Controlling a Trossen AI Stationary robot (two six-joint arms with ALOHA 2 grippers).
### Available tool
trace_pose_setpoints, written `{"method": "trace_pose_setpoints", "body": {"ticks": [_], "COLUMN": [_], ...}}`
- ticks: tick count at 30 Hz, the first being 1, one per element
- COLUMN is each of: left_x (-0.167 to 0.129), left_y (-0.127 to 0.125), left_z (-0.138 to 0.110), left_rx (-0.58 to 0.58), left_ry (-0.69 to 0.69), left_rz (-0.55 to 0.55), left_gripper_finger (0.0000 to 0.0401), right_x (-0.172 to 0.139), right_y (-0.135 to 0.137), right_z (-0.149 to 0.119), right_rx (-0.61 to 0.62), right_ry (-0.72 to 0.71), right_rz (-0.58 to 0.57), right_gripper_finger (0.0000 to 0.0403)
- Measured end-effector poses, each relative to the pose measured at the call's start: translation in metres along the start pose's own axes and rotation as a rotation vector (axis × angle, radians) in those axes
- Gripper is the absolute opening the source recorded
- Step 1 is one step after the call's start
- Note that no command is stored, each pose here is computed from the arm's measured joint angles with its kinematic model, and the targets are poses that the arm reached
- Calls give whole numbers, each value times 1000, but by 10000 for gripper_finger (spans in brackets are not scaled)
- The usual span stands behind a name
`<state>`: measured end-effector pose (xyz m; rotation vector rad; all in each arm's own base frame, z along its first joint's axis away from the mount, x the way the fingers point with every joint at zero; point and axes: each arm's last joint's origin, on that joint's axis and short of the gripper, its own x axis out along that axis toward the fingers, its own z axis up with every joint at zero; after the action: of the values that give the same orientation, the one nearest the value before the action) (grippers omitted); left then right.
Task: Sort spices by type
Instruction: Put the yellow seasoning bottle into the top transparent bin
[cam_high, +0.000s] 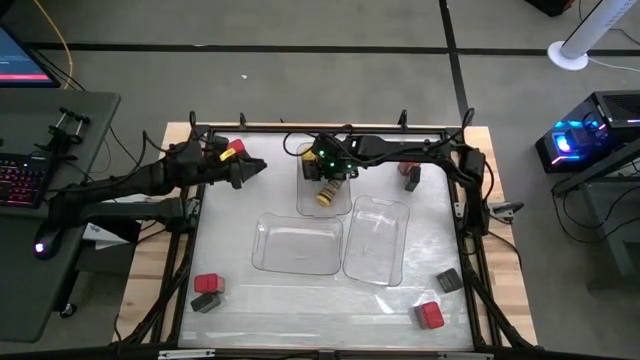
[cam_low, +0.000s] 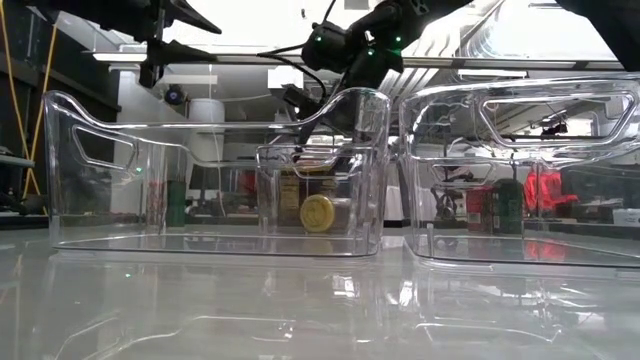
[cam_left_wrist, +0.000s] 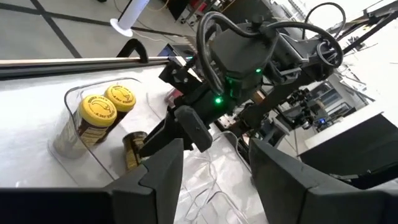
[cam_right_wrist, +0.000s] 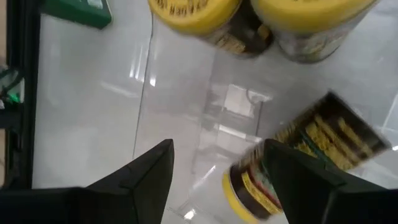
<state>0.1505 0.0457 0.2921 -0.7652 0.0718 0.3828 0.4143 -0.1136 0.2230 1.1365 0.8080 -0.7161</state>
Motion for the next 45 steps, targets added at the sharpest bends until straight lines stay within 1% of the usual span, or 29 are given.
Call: {"method": "trace_pose_setpoints", "body": {"ticks": [8,16,19,20,23,29,32,36,39,45], "left_x": [0,0,0,0,0,0,0,0,0,0], "left_y": [0,0,0,0,0,0,0,0,0,0], "left_z": [0,0,0,0,0,0,0,0,0,0], "left_rx": [1,1,-10,-14,-16,-17,-18,-18,-18,-16], "left_ry": [4,4,4,4,4,-3,-3,-3,-4,-4], "left_rz": [2,2,2,2,2,3,3,2,3,3], "left_gripper_finger": [178,178,178,178,178,178,178,178,178,178], "right_x": [0,0,0,0,0,0,0,0,0,0], "right_y": [5,3,3,3,3,3,4,4,6,13], "right_z": [-8,-4,-4,-5,-6,-6,-7,-8,-7,-3], "right_rx": [-73,-82,-182,-198,-212,-244,-251,-251,-230,-175], "right_ry": [0,-44,-29,-20,-12,-9,-1,47,35,-1], "right_rz": [6,-20,-11,-6,-5,-8,-1,30,46,115], "right_gripper_finger": [245,245,246,247,269,358,387,396,396,396]}}
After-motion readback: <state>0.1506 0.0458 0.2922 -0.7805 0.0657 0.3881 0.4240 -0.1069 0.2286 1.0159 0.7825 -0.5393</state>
